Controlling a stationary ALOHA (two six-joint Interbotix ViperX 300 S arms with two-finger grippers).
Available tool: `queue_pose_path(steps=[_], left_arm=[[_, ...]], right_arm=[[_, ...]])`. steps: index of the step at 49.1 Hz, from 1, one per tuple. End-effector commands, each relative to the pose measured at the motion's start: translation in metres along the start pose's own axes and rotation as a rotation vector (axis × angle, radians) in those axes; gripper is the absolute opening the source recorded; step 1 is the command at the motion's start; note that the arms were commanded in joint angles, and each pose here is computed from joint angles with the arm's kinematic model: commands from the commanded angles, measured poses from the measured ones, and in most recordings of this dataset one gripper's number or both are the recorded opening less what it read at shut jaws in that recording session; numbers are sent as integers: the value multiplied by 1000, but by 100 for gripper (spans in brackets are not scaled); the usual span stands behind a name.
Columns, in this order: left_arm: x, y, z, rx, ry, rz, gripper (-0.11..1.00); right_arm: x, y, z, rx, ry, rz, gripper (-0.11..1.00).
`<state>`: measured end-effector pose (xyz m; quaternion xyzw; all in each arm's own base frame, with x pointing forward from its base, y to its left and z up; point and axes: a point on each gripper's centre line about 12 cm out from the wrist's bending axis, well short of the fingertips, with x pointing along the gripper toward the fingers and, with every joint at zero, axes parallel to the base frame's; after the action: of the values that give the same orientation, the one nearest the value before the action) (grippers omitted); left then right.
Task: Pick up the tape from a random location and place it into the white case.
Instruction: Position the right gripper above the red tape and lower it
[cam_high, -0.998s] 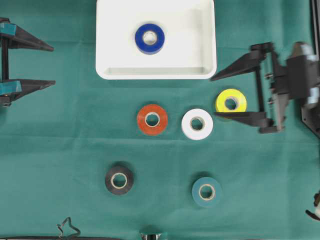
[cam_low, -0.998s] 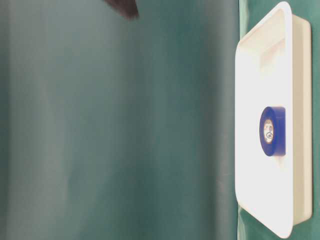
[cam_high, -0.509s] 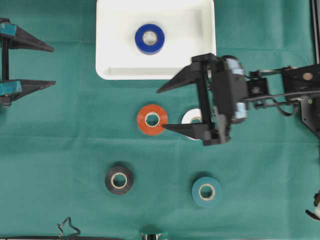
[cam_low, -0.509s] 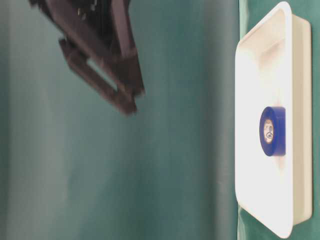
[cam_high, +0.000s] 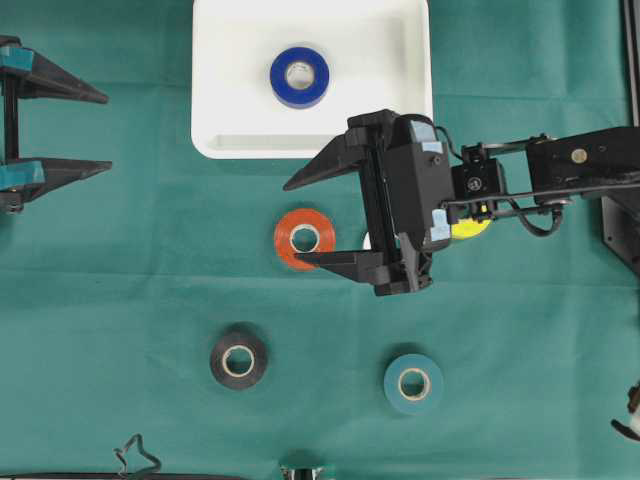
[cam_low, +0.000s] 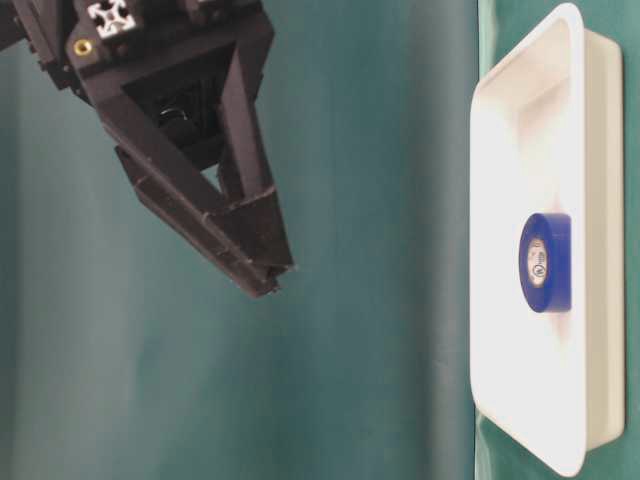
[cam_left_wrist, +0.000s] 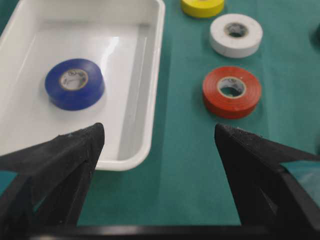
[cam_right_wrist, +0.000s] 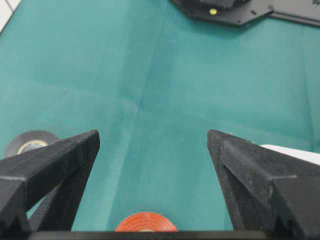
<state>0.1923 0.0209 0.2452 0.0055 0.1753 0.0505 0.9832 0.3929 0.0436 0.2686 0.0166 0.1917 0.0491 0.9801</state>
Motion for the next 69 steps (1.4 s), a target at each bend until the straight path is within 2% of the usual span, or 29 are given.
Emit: queue_pose_path(steps=[1, 12, 32, 42, 54, 69], left_arm=[[1, 0, 4, -3, -6, -1, 98], [1, 0, 4, -4, -6, -2, 98], [3, 0, 2, -3, 6, -2, 98], [3, 0, 2, -3, 8, -2, 98], [3, 0, 2, -3, 8, -2, 98], [3, 0, 2, -3, 8, -2, 98]], right_arm=[[-3, 1, 17, 4, -26, 3, 93], [1, 4, 17, 15, 77, 2, 93], [19, 4, 12, 88, 379, -33, 93], [22, 6, 13, 97, 498, -46, 93], [27, 11, 17, 88, 575, -46, 93], [30, 13, 18, 86, 579, -44, 93]])
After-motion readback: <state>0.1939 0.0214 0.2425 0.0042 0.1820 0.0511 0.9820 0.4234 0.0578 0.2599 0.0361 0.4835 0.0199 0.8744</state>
